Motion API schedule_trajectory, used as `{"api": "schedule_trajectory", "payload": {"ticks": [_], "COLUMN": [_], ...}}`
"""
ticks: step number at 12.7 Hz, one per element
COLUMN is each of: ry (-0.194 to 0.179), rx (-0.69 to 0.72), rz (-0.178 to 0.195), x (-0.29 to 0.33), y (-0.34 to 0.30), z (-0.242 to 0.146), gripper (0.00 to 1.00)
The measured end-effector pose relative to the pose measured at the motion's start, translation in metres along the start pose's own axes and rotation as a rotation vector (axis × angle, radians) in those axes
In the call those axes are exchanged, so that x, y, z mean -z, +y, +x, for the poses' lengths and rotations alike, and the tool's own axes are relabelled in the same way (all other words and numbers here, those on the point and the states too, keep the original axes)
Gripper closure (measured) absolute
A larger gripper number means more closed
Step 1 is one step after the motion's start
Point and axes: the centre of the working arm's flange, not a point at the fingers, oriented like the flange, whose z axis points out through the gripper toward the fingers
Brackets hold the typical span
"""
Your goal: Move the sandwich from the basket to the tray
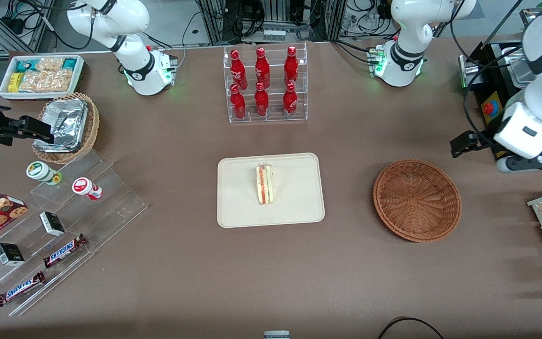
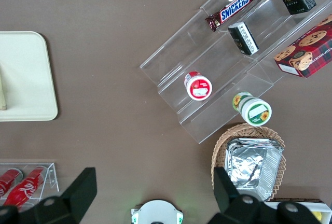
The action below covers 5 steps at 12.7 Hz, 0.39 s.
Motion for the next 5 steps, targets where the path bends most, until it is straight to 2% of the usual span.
{"api": "schedule_trajectory", "payload": {"ticks": [3,5], "ry": [0.012,-0.004], "rx": [-0.059,-0.071], "rz": [-0.001,0.003], "x": [0.0068,0.0084], "y": [0.008,-0.0015], "z": [-0.001,-0.0016], "gripper": [0.0,0.0]}}
